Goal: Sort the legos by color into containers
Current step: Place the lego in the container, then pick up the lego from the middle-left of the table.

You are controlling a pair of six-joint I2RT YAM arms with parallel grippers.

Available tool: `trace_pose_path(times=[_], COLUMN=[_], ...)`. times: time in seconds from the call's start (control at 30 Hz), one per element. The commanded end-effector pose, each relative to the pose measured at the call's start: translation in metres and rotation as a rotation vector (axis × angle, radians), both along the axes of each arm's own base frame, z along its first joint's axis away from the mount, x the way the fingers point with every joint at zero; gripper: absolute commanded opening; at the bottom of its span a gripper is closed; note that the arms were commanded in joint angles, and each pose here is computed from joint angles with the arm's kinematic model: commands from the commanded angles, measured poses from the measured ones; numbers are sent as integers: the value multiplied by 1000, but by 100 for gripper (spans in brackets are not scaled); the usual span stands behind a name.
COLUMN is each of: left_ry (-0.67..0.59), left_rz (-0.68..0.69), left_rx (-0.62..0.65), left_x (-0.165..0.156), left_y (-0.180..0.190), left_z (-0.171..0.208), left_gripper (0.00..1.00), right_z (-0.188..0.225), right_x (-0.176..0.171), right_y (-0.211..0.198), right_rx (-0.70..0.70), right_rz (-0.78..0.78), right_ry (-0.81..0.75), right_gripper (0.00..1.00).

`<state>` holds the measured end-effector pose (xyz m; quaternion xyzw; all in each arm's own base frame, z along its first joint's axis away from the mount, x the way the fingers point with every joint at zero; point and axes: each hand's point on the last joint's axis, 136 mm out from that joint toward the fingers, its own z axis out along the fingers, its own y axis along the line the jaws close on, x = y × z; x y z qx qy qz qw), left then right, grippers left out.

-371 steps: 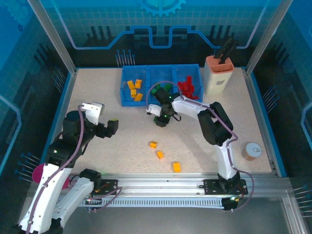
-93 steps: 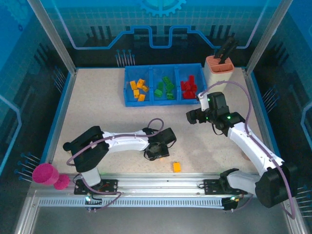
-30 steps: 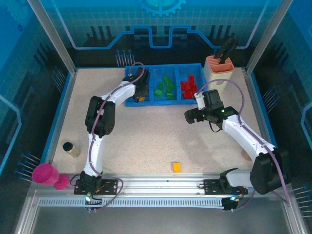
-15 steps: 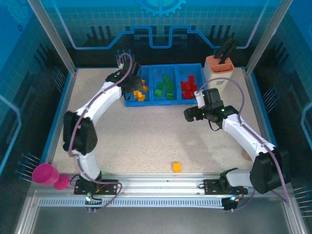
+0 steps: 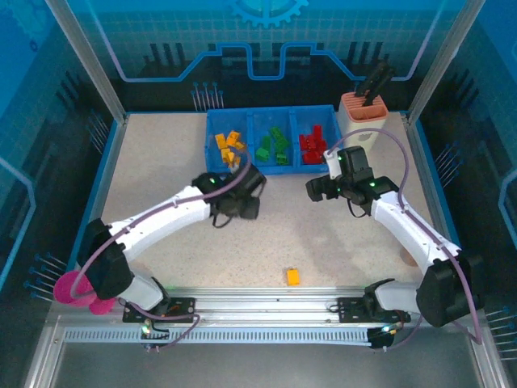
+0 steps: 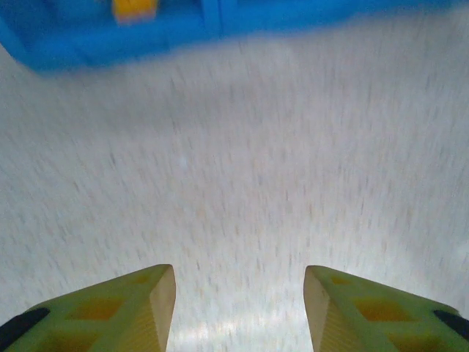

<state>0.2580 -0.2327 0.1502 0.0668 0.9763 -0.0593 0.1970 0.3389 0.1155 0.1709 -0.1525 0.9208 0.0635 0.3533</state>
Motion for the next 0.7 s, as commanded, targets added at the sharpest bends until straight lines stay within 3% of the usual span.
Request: trace_pose_path(times=[0.0,0.13,0.4,0.67], left_ry=[73,140,300,372], left_rz=[-27,-73,-60,-53], left_rx=[-65,-134,-233,-209], left_x=[-40,-67,-96,-122], left_y=[-29,-70,-117,-137], left_z=[-11,-27,-57,-71], left_gripper=[51,53,55,63], right_z=[12,8,11,14], right_x=[-1,0,1,5], right_y=[-2,-2,-4,-10], right_rx=[-13,-12,-9,-1], right_rz=[-4,-8,-20,-42], right_ry=[-28,-16,-29,-53], right_gripper=[98,98,98,98])
